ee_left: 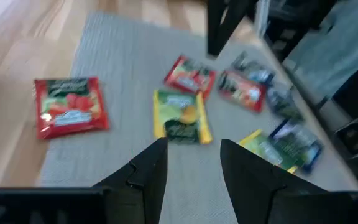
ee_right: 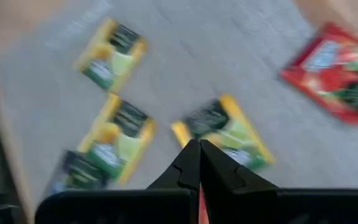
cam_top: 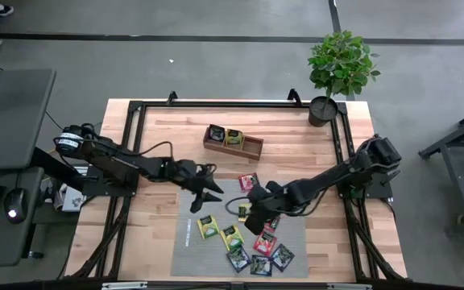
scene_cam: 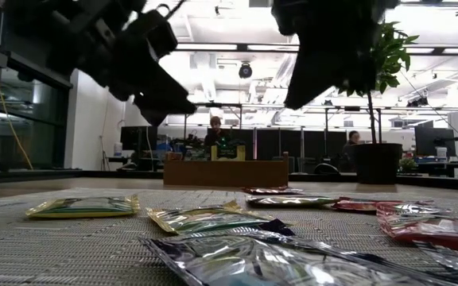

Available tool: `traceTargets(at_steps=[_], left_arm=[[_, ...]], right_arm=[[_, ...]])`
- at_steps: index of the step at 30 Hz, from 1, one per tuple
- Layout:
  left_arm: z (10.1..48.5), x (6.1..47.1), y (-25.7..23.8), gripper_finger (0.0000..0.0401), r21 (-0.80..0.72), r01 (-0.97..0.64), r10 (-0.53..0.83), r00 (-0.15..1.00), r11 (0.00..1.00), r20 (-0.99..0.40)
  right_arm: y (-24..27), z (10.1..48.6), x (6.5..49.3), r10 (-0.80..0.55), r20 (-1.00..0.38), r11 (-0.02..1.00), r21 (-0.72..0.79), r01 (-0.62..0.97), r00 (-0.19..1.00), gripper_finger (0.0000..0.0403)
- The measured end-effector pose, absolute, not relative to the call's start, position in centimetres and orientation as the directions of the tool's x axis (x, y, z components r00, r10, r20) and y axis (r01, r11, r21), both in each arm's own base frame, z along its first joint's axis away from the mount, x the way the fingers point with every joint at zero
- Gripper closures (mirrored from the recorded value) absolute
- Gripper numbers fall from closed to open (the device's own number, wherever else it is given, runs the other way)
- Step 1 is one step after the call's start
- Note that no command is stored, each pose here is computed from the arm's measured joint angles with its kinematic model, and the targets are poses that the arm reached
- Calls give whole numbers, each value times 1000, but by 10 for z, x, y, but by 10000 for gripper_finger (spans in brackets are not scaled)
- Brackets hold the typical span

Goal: Pick & Place Tea
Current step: Put the yellow tea bag into the middle section of the wooden organizer

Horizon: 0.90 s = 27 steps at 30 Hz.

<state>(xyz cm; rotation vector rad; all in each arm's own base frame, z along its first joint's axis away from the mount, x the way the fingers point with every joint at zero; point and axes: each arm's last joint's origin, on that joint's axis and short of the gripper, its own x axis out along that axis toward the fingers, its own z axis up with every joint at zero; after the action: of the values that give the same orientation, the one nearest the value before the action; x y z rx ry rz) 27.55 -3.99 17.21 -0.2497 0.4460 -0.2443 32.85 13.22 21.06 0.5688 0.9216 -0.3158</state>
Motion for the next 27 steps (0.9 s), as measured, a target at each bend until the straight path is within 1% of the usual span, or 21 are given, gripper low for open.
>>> traceTargets(at_steps=[2,6,10,12,15,18,21,27], left_arm=[[171,272,-44,254,-306,183,-291,887,934,-359],[174,272,-54,254,-301,212,-308,895,930,-321],[169,274,-57,254,-289,201,-292,901,936,-320],[164,276,-57,254,-306,191,-292,899,933,-328],[163,280,-58,254,-336,191,-297,906,922,-300],[152,283,-58,254,-372,173,-299,902,912,-313],[150,286,-59,254,-409,167,-300,911,897,-284],[139,290,-59,255,-457,140,-299,907,878,-298]], right_arm=[[132,200,318,21,-771,795,400,457,637,403],[130,177,300,89,-676,801,485,351,731,403],[122,153,284,75,-707,817,448,364,703,403],[119,145,279,64,-727,825,424,374,684,403],[116,142,278,78,-734,837,415,355,675,403],[114,142,279,89,-735,860,398,321,672,403],[111,142,281,84,-732,882,370,291,676,403],[103,142,284,98,-739,924,316,215,667,403]])
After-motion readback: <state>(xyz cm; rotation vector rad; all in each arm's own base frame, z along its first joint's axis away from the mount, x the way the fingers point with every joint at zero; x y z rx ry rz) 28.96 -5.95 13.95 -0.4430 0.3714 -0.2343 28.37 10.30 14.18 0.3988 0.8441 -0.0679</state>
